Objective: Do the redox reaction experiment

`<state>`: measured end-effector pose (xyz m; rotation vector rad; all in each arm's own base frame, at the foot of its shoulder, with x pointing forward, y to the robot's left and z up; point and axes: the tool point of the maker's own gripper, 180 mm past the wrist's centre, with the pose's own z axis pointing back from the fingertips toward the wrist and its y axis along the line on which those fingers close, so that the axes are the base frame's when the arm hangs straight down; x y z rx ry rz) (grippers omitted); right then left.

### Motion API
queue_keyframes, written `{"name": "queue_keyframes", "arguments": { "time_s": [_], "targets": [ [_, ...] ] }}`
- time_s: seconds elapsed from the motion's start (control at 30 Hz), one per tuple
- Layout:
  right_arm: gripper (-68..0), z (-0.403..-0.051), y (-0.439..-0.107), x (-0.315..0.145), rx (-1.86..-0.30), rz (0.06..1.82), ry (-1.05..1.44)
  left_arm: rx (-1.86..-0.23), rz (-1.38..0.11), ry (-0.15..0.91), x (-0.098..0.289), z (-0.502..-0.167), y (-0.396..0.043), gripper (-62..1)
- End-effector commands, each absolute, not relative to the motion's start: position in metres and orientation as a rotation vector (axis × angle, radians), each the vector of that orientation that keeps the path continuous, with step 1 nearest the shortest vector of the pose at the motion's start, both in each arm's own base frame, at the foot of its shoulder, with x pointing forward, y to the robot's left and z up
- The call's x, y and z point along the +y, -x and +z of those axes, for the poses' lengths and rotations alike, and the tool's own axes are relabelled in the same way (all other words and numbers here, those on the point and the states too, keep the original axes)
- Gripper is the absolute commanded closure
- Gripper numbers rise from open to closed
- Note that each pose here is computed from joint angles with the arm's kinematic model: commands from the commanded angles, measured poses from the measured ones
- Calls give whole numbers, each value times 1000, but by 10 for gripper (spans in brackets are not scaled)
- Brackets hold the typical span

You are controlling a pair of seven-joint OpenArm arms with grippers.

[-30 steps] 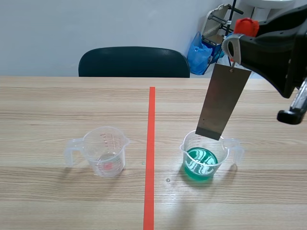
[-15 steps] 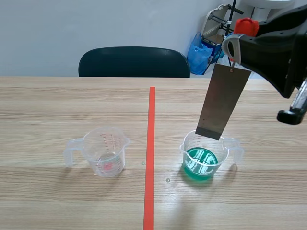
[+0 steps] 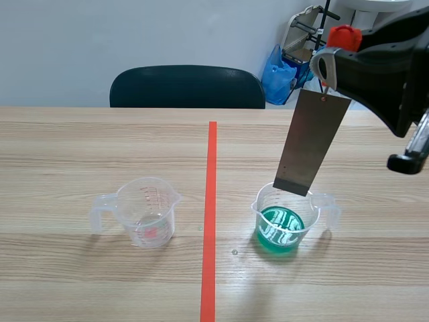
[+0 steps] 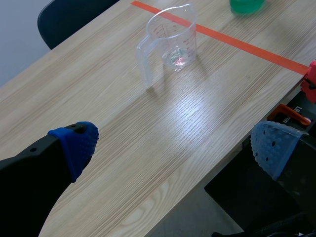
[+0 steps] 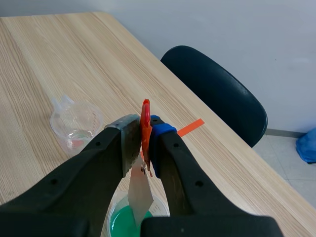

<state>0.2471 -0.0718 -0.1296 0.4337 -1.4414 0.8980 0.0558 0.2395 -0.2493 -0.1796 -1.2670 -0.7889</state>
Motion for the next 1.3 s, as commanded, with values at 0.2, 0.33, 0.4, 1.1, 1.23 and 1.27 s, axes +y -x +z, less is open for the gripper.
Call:
{"name": "queue_keyframes", "arguments": {
  "time_s": [0.2,0.33,0.4,1.1,1.23,1.27],
  "targets": [
    [-6,-121,-245,-70,-1467,909,-439,-1294,-775,186,237,-244,-57,-623],
    [-6,-121,-245,-70,-1467,909,-439,-1294,-775,186,237,-244,-57,-623],
    [-6,-121,-245,-70,-1467,909,-439,-1294,-775,186,237,-244,-57,-623],
    [-6,-121,-245,-70,-1466,909,-438,-1320,-751,240,232,-238,-56,-623],
    [-6,-121,-245,-70,-1466,909,-438,-1328,-750,243,232,-237,-56,-623],
    [-6,-121,-245,-70,-1466,909,-438,-1328,-750,243,232,-237,-56,-623]
  ]
}}
